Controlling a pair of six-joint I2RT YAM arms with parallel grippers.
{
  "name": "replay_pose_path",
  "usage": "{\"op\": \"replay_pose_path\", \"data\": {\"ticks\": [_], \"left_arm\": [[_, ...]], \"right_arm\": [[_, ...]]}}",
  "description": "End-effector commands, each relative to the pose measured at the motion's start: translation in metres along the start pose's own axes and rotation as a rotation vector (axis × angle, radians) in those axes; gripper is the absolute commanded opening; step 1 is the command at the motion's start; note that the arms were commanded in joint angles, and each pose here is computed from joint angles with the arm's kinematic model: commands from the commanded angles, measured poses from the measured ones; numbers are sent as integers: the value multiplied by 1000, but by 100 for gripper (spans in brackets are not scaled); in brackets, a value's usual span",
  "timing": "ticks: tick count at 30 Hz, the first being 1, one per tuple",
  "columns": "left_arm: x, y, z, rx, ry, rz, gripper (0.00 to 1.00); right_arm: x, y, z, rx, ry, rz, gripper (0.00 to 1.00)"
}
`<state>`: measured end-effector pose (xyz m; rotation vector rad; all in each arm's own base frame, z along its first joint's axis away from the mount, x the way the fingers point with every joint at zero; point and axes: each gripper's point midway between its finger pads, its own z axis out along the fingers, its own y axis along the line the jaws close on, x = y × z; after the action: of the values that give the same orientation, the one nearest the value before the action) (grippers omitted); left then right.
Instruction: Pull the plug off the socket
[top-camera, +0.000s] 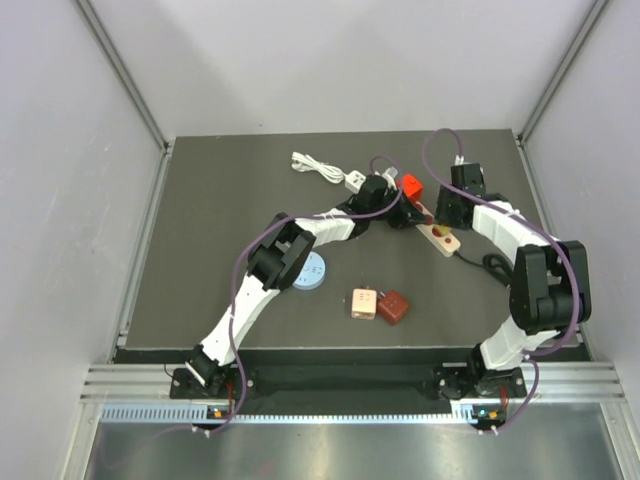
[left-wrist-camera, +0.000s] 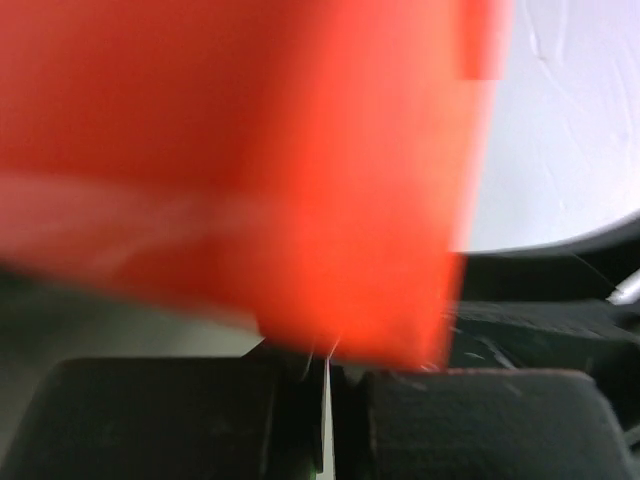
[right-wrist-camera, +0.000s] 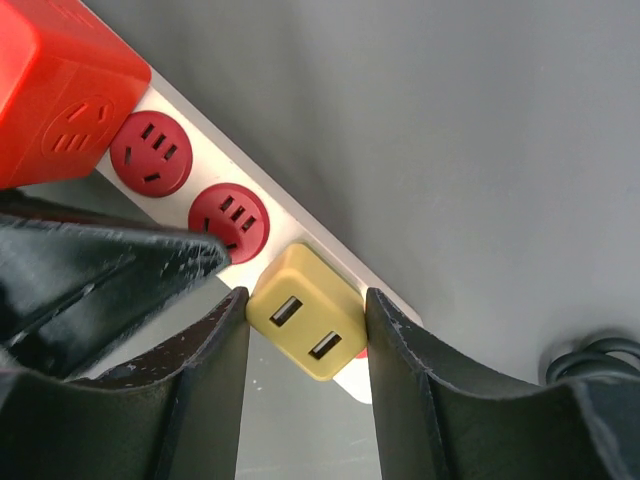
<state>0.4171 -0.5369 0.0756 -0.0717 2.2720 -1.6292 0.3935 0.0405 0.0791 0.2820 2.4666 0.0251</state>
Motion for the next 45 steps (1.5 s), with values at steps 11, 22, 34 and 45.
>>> {"op": "replay_pose_path", "data": {"ticks": [11, 22, 34, 45], "left_arm": [[-7, 32, 11, -139, -67, -67, 0], [15, 51, 8, -194, -21, -72, 0], [26, 63, 5, -221, 4, -101, 0], [39, 86, 0, -288, 33, -133, 0]], "right_arm": [[0, 5, -12, -56, -27, -82, 63], [1, 4, -8, -53, -35, -109, 68], [-21, 2, 3, -49, -116, -235, 2], [-54, 14, -24, -142, -335, -219, 0]]}}
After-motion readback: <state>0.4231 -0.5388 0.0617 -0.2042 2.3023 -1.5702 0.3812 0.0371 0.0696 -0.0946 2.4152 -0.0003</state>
